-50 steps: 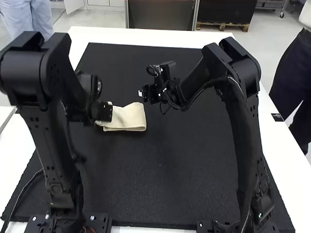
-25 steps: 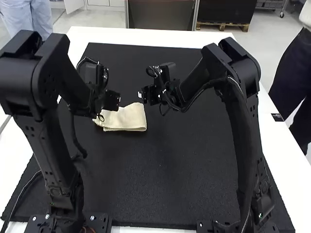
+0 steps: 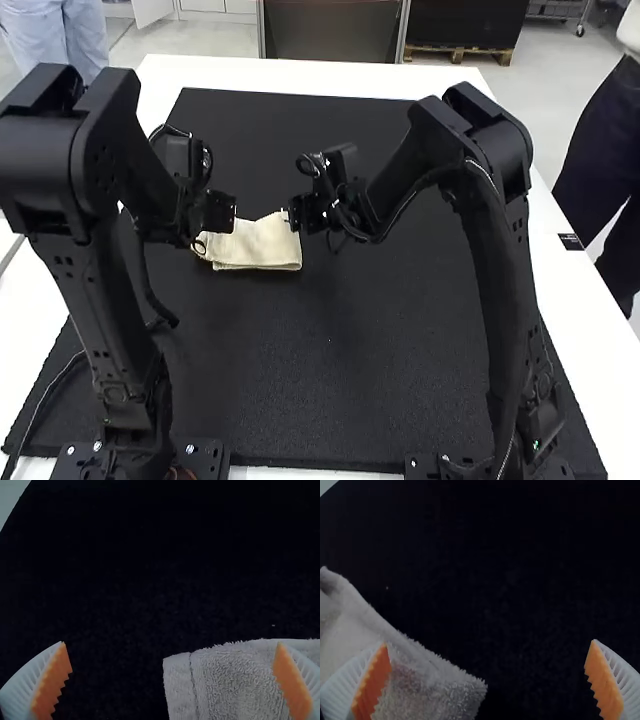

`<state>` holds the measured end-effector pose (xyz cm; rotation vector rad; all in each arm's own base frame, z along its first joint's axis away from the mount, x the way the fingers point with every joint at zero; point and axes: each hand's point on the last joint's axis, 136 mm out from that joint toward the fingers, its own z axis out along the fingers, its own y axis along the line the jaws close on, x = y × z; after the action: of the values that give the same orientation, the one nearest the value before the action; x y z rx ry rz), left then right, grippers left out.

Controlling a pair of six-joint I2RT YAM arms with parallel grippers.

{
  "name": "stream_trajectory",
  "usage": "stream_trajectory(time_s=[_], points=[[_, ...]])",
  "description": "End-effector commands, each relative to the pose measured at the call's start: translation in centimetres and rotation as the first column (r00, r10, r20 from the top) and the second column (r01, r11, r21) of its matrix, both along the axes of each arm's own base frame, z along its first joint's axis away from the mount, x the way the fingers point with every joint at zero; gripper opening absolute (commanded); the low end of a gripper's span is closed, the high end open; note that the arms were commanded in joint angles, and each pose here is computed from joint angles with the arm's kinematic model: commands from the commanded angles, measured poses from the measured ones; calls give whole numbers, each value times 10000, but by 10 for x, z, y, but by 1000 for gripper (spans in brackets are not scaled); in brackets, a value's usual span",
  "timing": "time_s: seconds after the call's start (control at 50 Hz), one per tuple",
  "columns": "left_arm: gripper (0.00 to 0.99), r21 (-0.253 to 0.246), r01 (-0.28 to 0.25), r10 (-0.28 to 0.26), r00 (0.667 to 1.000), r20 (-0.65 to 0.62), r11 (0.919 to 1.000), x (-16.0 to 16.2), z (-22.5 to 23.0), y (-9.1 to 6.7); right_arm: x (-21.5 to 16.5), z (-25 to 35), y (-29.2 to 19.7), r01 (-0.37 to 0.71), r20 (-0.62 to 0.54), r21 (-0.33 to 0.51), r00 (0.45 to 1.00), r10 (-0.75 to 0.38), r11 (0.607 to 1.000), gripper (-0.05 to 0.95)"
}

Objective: Fold the towel.

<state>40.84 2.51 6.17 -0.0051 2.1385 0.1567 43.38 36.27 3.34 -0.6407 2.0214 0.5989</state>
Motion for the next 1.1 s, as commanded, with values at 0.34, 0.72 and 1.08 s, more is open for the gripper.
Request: stream_trajectory(time_s=[0.34, 0.72, 1.08], points=[[946, 69, -41, 40, 10000, 75, 10000, 2, 2, 3, 16, -18, -38, 679, 11, -464, 9977, -679, 9966, 895], [946, 70, 5, -6, 9999, 121, 10000, 3, 3, 1, 14, -2, -16, 428, 429, -360, 9982, -412, 9984, 897], [946, 65, -1, 0, 9999, 107, 10000, 2, 2, 0, -24, -4, 32, -775, 586, -570, 9950, 809, 9954, 897]])
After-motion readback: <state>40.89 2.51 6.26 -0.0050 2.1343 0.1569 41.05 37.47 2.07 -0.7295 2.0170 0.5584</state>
